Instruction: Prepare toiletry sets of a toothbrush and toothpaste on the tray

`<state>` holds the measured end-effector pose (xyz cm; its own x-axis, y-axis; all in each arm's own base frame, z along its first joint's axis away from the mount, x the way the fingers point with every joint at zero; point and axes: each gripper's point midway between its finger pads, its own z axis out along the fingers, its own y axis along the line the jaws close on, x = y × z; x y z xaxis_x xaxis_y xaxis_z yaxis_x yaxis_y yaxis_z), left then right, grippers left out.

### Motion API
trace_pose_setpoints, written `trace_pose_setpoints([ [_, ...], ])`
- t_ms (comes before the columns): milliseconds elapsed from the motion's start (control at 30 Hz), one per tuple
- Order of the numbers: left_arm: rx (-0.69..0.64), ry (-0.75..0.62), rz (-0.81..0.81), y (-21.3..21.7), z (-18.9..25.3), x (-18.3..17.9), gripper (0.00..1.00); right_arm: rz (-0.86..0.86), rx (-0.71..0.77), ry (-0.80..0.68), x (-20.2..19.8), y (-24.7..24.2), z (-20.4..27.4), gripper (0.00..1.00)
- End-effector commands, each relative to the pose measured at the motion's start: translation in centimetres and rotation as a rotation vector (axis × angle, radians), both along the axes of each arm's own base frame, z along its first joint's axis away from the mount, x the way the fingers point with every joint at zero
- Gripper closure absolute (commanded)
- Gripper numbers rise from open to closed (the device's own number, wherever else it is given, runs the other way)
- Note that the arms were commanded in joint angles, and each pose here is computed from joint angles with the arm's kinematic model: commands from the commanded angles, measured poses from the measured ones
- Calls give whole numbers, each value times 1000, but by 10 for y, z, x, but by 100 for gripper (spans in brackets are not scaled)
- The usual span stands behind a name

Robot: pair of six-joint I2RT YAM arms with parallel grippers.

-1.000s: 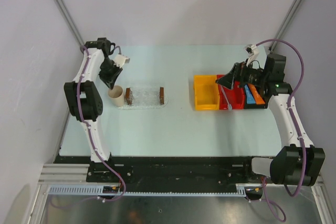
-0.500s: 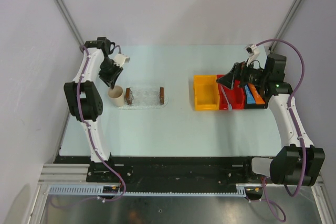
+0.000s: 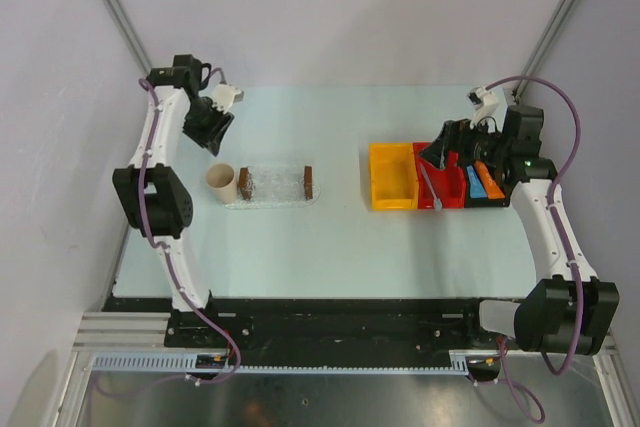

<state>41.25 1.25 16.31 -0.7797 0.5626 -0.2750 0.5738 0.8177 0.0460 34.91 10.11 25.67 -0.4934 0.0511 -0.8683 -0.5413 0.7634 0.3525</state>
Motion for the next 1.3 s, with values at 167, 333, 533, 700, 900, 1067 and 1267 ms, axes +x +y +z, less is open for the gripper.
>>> trace_pose_setpoints([
  [167,-199,-145,-72,-44,86,-35,51,-207,-336,101,9,-38,-57,13],
  [333,-286,-173,-117,-72,101,-45,51,-267,-461,122,12,-49,-78,28],
  [533,-327,-211,-132,-79,113,-55,50,-302,-560,172,13,-58,-106,40],
  [700,-374,-217,-147,-87,115,-66,50,-297,-586,213,13,-60,-123,43],
  [900,-390,-223,-151,-90,113,-71,50,-281,-604,255,15,-60,-141,43],
  [1067,-397,-227,-153,-91,111,-71,50,-252,-626,287,16,-53,-158,43],
  [1267,-400,-213,-158,-91,103,-73,50,-220,-649,292,20,-43,-172,43],
])
